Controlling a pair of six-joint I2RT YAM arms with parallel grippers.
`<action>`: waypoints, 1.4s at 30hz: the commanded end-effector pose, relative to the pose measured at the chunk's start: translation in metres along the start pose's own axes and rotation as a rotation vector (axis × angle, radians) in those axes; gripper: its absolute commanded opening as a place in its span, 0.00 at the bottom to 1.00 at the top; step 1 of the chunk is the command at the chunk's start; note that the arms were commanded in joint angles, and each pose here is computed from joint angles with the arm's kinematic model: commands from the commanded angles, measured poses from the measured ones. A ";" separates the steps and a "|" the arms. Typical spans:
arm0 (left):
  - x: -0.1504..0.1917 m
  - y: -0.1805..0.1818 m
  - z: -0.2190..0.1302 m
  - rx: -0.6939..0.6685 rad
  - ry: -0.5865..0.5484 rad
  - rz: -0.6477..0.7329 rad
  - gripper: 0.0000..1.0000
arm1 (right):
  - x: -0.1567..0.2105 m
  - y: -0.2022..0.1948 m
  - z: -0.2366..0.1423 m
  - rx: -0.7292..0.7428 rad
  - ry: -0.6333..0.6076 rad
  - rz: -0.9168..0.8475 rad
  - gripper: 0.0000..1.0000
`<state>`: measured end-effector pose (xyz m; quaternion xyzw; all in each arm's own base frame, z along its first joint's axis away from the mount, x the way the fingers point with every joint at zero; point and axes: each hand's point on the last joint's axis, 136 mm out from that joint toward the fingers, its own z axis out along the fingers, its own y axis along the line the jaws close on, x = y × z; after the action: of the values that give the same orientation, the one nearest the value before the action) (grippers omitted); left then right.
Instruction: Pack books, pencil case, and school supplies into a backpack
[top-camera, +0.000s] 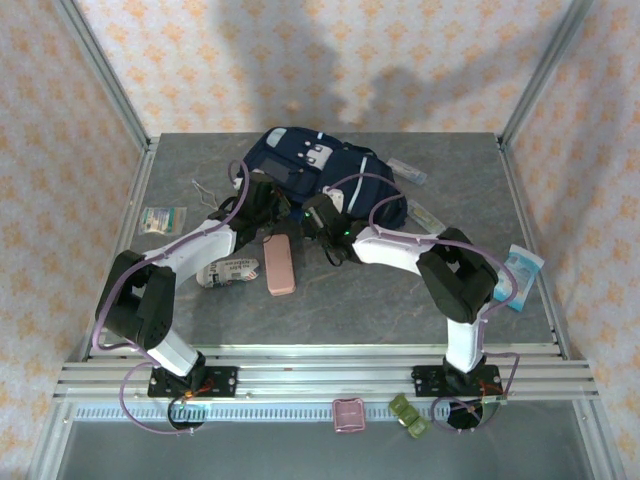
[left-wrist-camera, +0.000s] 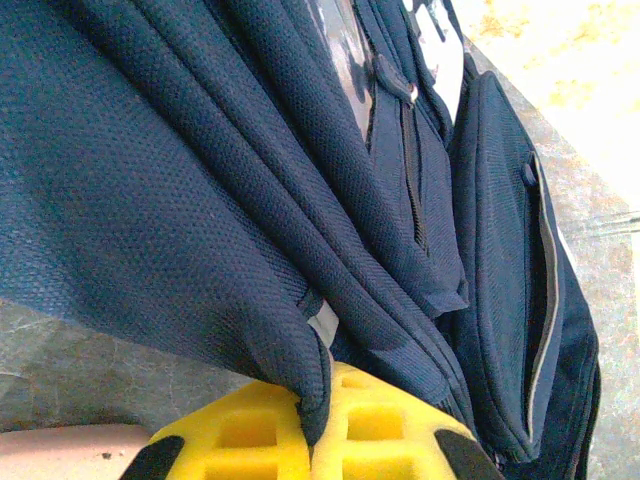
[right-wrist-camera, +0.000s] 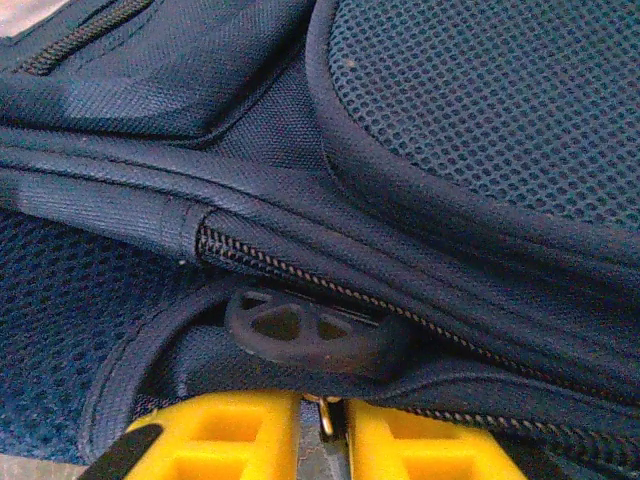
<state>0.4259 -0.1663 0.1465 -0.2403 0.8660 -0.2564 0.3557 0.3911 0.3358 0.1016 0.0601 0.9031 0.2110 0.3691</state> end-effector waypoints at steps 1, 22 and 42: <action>-0.025 -0.061 -0.027 0.183 -0.054 0.001 0.00 | 0.000 -0.014 0.009 0.059 -0.001 -0.006 0.24; -0.029 -0.064 -0.026 0.181 -0.057 0.009 0.00 | 0.007 -0.025 -0.002 0.070 -0.002 -0.051 0.16; -0.029 -0.068 -0.026 0.198 -0.053 0.012 0.00 | 0.007 -0.028 -0.020 0.042 -0.015 -0.025 0.29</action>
<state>0.4267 -0.1733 0.1568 -0.2329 0.8676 -0.2661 0.3495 0.3711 0.3152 0.0939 0.0476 0.9062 0.2020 0.3683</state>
